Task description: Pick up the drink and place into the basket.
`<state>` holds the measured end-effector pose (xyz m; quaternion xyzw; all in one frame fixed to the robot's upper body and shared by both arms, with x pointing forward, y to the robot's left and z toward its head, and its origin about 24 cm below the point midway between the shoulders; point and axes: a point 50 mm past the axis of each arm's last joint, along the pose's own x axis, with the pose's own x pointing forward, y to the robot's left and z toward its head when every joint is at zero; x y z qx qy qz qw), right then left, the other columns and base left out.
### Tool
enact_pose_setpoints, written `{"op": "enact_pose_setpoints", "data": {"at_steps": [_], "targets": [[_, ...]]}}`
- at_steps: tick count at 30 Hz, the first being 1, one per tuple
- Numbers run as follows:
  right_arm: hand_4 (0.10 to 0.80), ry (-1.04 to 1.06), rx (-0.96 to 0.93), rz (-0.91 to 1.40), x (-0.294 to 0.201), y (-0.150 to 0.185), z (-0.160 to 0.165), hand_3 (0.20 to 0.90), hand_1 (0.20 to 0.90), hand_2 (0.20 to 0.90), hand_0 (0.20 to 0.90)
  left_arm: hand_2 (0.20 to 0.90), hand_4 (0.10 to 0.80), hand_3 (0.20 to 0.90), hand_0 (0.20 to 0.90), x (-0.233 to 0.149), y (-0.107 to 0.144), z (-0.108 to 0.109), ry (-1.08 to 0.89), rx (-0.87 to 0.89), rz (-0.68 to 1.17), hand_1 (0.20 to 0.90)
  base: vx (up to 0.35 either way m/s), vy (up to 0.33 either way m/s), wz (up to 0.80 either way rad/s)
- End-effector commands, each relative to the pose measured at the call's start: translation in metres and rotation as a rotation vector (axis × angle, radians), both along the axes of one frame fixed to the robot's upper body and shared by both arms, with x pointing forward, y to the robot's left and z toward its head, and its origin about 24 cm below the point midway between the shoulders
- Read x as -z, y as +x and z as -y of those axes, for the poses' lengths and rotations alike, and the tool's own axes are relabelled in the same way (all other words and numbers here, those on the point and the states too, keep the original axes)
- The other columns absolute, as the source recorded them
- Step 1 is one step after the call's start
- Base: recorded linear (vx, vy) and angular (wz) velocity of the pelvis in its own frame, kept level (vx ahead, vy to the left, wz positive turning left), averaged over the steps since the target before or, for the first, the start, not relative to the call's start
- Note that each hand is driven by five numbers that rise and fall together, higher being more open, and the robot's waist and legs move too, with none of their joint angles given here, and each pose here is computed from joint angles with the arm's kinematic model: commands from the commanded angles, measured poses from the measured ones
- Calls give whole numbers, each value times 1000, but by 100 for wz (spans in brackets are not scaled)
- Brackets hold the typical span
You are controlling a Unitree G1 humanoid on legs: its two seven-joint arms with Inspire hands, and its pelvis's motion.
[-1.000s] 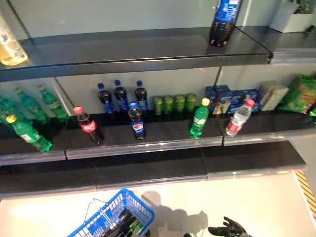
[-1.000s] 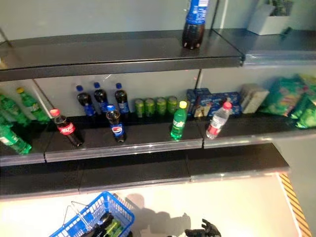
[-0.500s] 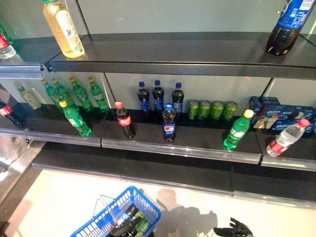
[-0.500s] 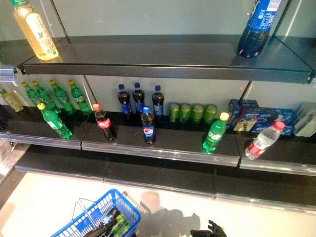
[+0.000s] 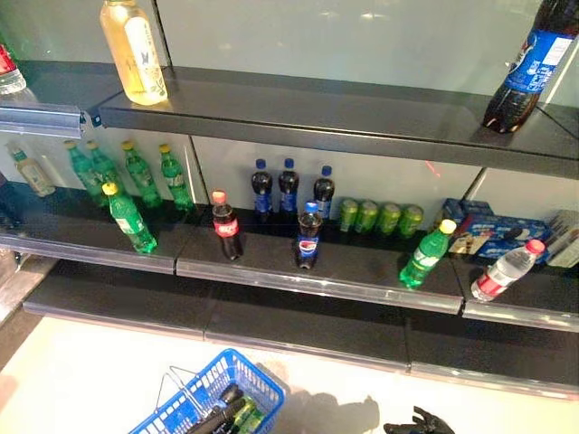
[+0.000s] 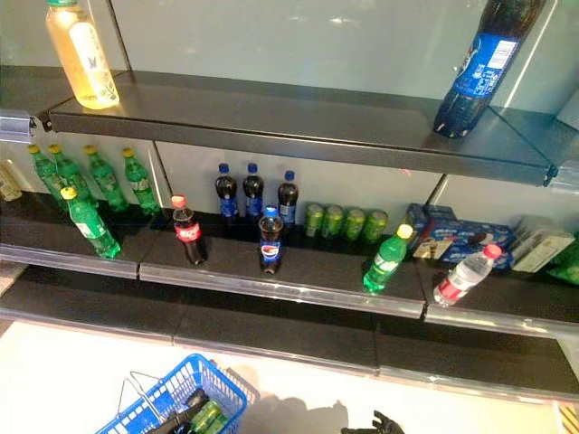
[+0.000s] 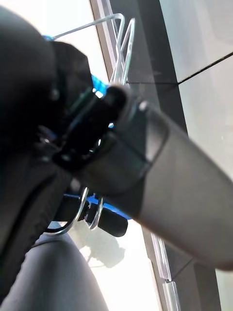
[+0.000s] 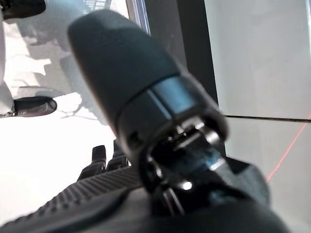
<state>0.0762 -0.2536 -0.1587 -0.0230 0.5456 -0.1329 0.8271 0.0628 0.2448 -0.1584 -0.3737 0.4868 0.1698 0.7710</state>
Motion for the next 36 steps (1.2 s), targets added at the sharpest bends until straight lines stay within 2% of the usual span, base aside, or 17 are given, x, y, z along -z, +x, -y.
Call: {"op": "enact_pose_setpoints", "data": {"at_steps": [1,9,18,21,26,28,29,31,33,36], "targets": [[800,-38,6,64,-9,24,13,900,900,900,900,300,100,200,300,-20,70,17,-126,30,362,300,23,16,-6],[800,-26,-13,59,-7,25,8,900,900,900,900,300,100,200,300,-22,76,21,-126,48,380,300,9,3,-3],[800,-30,-2,50,-8,21,12,900,900,900,900,300,100,200,300,-19,68,16,-104,62,349,300,12,-5,0],[800,-11,18,38,-5,10,10,900,900,900,900,300,100,200,300,-19,65,11,-81,98,340,300,64,-114,12],[800,-18,-37,11,-3,3,8,900,900,900,900,300,100,200,300,-22,72,10,-77,47,367,300,45,-110,36],[800,-38,-34,28,-6,12,11,900,900,900,900,300,100,200,300,-25,79,17,-94,89,405,300,-167,-20,60],[800,-63,-11,71,-12,29,18,900,900,900,900,300,100,200,300,-30,97,30,-119,105,457,300,-286,40,49],[800,-73,3,109,-17,43,21,900,900,900,900,300,100,200,300,-35,112,42,-135,134,487,300,-243,64,45],[800,-78,17,119,-17,44,22,900,900,900,900,300,100,200,300,-35,114,47,-145,170,487,300,-60,92,37],[800,-83,55,117,-16,35,25,900,900,900,900,300,100,200,300,-29,102,44,-146,184,449,300,85,150,34]]}}
